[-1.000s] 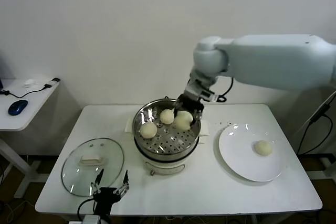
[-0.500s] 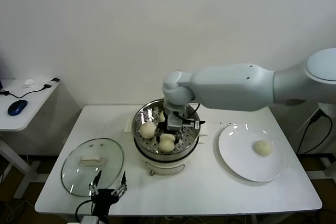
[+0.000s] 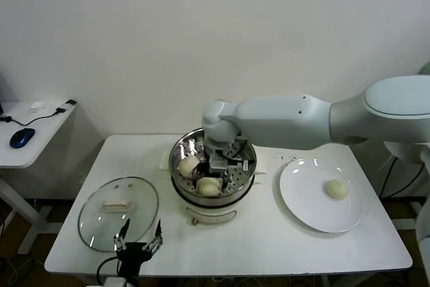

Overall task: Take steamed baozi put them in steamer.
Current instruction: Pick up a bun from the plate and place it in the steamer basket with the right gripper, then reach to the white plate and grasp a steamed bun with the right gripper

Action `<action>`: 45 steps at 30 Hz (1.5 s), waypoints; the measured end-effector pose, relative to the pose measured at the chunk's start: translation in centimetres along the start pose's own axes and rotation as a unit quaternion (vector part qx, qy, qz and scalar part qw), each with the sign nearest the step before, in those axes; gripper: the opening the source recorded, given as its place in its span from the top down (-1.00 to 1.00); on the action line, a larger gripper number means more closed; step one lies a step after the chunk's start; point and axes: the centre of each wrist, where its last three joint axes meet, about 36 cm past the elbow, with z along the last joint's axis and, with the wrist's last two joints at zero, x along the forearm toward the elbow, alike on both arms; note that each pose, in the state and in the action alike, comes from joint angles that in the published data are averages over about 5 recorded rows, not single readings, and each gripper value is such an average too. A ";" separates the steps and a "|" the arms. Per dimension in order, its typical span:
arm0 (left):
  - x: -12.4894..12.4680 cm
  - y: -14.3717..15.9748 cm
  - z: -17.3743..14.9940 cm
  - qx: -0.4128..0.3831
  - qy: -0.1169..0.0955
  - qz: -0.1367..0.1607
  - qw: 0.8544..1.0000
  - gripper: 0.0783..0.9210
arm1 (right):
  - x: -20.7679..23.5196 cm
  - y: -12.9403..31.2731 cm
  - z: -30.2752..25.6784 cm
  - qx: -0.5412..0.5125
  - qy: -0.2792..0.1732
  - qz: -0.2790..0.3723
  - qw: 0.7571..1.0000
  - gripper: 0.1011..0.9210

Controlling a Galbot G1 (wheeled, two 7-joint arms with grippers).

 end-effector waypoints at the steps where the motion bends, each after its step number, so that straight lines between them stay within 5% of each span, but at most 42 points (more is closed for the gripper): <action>1: 0.0 -0.1 0.0 0.000 0.000 0.001 1.000 -0.77 | 0.7 0.3 0.3 -0.008 0.003 -0.001 1.000 -0.76; 10: 0.2 -0.3 -0.2 -0.001 -0.003 0.006 1.000 -0.77 | 9.8 8.7 5.4 -0.177 0.046 0.013 0.983 -0.76; 19: -0.1 -0.5 -0.4 0.000 -0.008 0.012 1.000 -0.77 | 15.4 26.5 7.8 -0.443 0.101 0.029 0.891 -0.76; 31: 0.0 -0.3 0.2 -0.005 0.002 0.012 1.000 -0.77 | 6.6 43.1 6.0 -0.632 0.082 0.038 0.770 -0.76; 45: 0.4 -0.1 0.6 -0.006 0.009 0.006 1.000 -0.77 | -3.0 48.3 4.6 -0.693 0.063 0.018 0.718 -0.76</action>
